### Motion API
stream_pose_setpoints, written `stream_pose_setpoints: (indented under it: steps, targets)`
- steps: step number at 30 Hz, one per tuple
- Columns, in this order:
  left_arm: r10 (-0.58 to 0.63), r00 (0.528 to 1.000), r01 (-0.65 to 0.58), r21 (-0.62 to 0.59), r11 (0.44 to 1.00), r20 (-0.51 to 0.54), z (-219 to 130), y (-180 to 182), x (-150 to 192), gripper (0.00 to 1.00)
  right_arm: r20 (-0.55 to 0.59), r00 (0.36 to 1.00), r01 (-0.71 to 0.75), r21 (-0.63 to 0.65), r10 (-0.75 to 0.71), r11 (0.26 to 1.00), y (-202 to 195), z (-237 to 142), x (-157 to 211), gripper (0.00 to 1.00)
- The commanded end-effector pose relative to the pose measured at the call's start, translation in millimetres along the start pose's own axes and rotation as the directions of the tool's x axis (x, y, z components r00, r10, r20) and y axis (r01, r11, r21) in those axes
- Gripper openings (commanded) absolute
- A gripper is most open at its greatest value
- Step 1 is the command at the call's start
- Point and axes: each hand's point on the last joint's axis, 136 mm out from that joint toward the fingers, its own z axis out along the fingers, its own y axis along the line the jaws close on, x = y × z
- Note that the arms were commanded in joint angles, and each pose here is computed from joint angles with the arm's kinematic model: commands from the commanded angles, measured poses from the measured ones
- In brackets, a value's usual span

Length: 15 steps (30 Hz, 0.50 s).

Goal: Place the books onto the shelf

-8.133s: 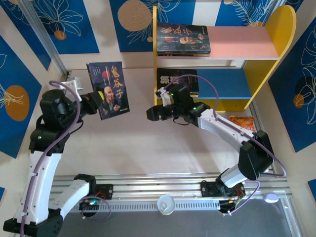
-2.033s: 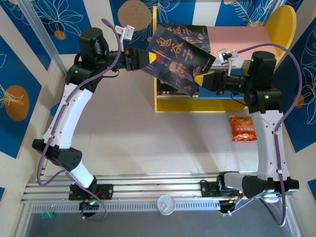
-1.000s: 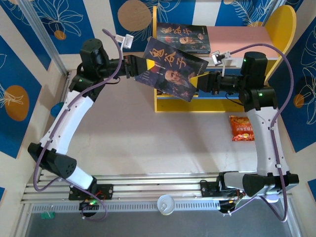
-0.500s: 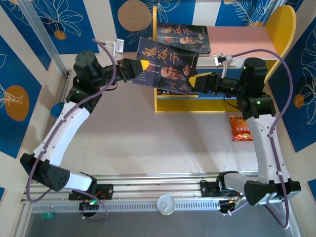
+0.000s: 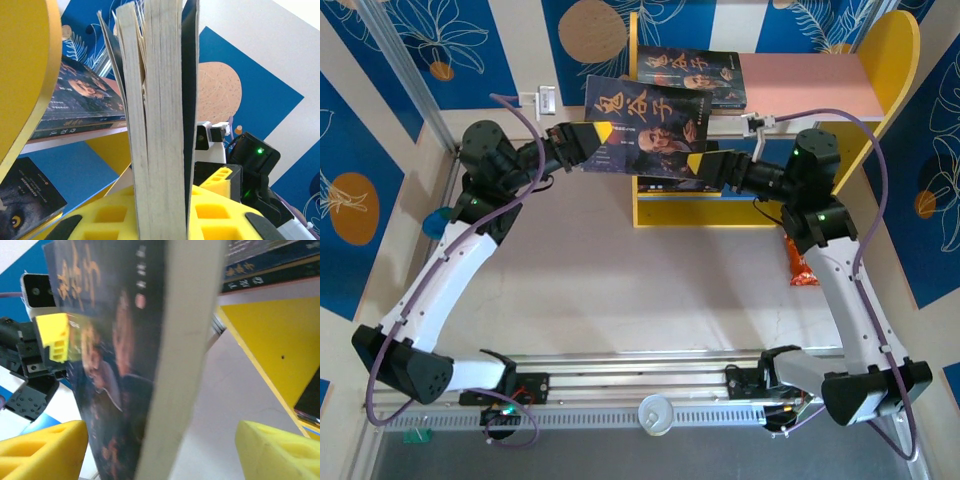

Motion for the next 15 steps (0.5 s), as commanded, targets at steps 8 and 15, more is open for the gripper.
stream_pose_setpoints:
  steps: [8, 15]
  targets:
    - [0.062, 0.989, -0.074, 0.089, 0.993, 0.132, -12.1, -32.9, -30.3, 0.00, 0.049, 0.998, 0.032, -0.070, -0.029, 0.997, 23.0, 20.1, -18.2, 0.40]
    - [0.026, 0.994, -0.036, 0.087, 0.996, 0.107, -6.3, -21.2, -22.9, 0.00, 0.054, 0.995, 0.085, -0.093, -0.080, 0.992, 39.5, 16.0, -28.6, 0.08]
